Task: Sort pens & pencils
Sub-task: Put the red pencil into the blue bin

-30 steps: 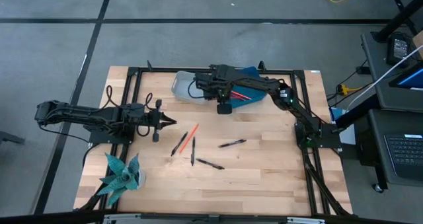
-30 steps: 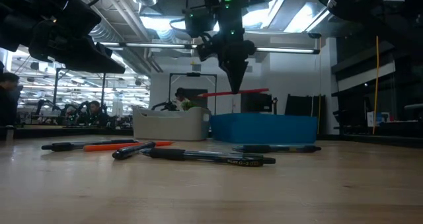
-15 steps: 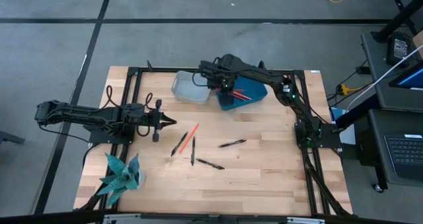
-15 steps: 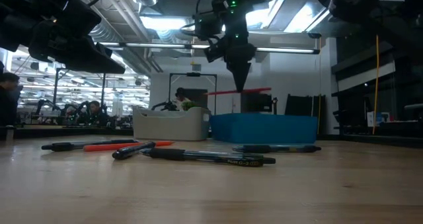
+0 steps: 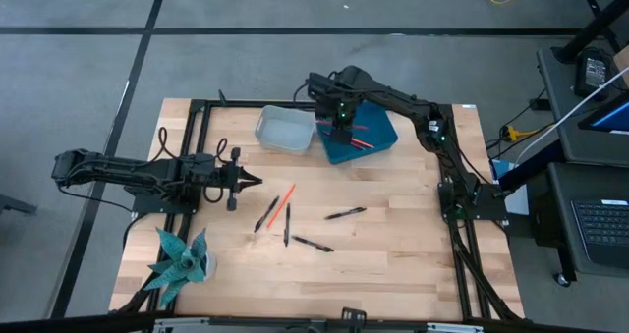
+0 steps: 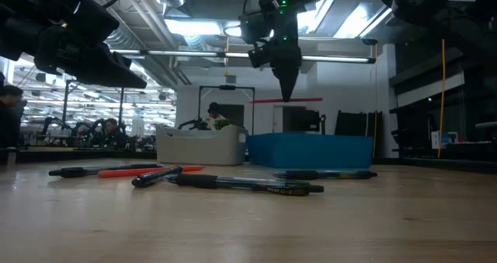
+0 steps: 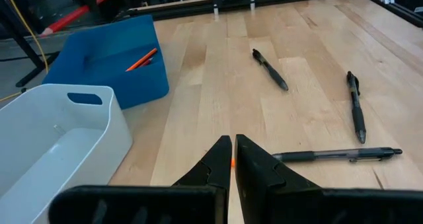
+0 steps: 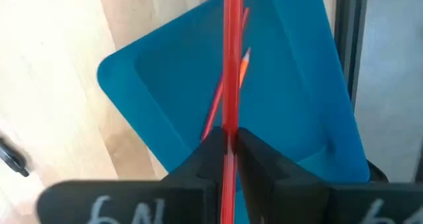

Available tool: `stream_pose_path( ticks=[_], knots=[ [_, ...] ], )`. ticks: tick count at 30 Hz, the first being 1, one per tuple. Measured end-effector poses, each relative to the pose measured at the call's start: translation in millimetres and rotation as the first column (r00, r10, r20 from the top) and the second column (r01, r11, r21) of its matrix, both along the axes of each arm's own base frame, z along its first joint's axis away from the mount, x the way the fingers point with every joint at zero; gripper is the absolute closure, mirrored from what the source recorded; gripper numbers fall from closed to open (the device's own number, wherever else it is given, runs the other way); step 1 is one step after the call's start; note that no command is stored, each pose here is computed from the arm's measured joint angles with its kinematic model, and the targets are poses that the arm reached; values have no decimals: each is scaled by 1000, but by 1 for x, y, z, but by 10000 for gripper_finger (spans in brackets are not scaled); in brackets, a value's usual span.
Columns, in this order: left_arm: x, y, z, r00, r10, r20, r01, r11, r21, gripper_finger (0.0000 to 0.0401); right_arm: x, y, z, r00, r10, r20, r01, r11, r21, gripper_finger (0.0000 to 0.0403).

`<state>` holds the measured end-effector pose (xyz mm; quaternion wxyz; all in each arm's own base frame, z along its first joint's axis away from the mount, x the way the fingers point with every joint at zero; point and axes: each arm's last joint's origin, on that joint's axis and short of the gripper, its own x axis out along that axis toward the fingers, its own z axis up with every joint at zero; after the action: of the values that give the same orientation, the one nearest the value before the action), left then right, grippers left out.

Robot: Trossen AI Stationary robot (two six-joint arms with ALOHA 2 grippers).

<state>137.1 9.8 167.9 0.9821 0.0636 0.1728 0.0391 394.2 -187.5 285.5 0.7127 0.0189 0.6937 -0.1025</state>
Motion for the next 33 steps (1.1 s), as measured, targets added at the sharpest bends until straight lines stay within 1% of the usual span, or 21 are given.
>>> stream_pose_path(
  ticks=[4,7,16,21,33],
  knots=[
    [0,0,0,1000,0,0,0,1000,0,387,-3,-6,0,1000,-16,0,16,1000,1,364],
    [0,0,0,1000,0,0,0,1000,0,387,-5,-11,0,1000,-28,10,27,999,22,364],
    [0,0,-1,1000,0,-13,0,1000,-1,387,-11,-22,0,998,-56,11,56,998,24,364],
    [-1,0,-3,999,0,-32,0,1000,-3,387,-13,-26,0,997,-67,29,65,996,63,364],
    [-1,0,-3,999,6,-31,-7,1000,-20,387,-15,-28,0,997,-75,28,73,995,64,364]
  ],
)
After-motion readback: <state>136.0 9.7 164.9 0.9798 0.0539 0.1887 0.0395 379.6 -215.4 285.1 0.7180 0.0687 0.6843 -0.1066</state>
